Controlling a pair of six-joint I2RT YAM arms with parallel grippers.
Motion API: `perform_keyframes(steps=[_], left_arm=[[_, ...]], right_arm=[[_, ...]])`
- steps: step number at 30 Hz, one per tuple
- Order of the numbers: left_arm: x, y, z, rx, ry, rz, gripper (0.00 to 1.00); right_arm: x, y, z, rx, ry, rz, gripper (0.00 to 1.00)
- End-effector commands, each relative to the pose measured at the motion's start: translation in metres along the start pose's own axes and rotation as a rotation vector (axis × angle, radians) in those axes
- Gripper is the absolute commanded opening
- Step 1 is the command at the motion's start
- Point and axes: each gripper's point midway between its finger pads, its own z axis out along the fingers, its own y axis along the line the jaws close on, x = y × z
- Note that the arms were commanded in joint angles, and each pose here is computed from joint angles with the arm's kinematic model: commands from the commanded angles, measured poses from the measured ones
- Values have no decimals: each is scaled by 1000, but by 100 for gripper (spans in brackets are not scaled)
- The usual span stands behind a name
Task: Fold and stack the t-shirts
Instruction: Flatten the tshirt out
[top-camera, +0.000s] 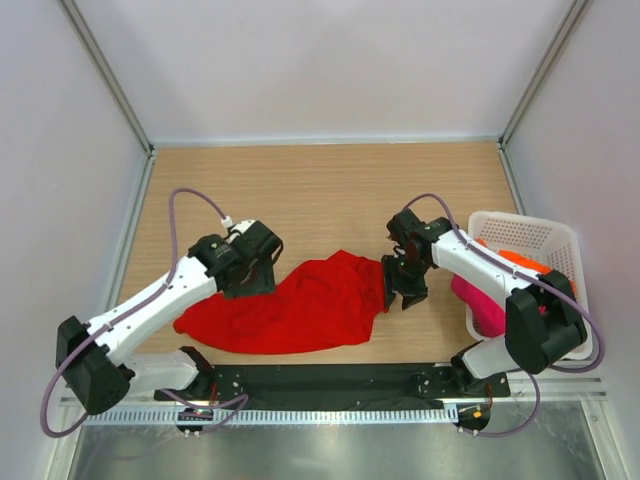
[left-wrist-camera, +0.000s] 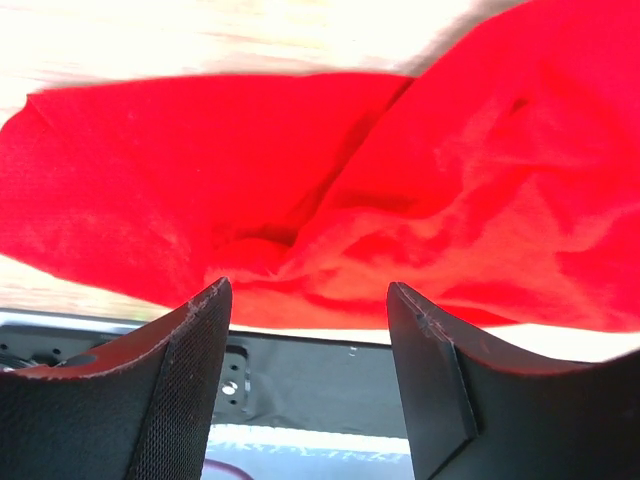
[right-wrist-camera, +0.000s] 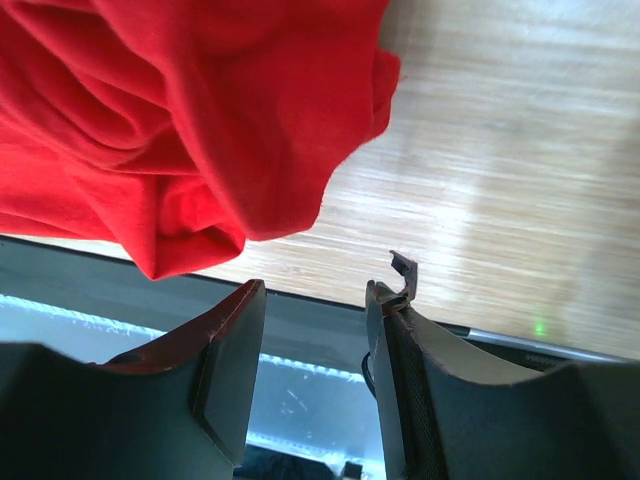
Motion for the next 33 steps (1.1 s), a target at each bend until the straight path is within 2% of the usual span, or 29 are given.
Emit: perform_keyframes(steps=[1, 5, 7, 9, 14, 16, 19, 21, 24, 26, 30, 31, 33], left_arm=[[9, -1, 23, 10, 81, 49, 65], [-7, 21, 48, -43, 111, 2, 65], [-5, 13, 61, -2, 127, 11, 63], [3, 12, 70, -2, 151, 2, 57], [21, 10, 79, -10, 189, -65, 30], [34, 8, 74, -18, 216, -35, 25], [44, -3, 56, 18, 214, -50, 25], [59, -20, 42, 99, 241, -82, 25], [79, -24, 35, 130, 297, -75, 25], [76, -17, 27, 114, 284, -72, 25], [47, 0, 17, 46, 142, -70, 31], [46, 2, 20, 31, 149, -45, 36], [49, -3, 23, 39, 186, -24, 38]], right_arm=[[-4, 14, -4, -79, -45, 21, 51], [-5, 13, -4, -78, -54, 18, 52], [-5, 13, -3, -78, -54, 21, 51], [-5, 13, -2, -79, -51, 18, 51], [-3, 11, -1, -71, -51, 18, 51], [-2, 10, 0, -68, -51, 15, 52], [0, 7, 1, -58, -43, 11, 52], [0, 6, 3, -57, -44, 7, 51], [2, 6, 5, -61, -36, 6, 51], [3, 6, 6, -65, -33, 9, 52], [6, 8, 6, -87, -30, 24, 52], [7, 8, 6, -93, -34, 27, 52], [9, 9, 7, -97, -28, 30, 52]])
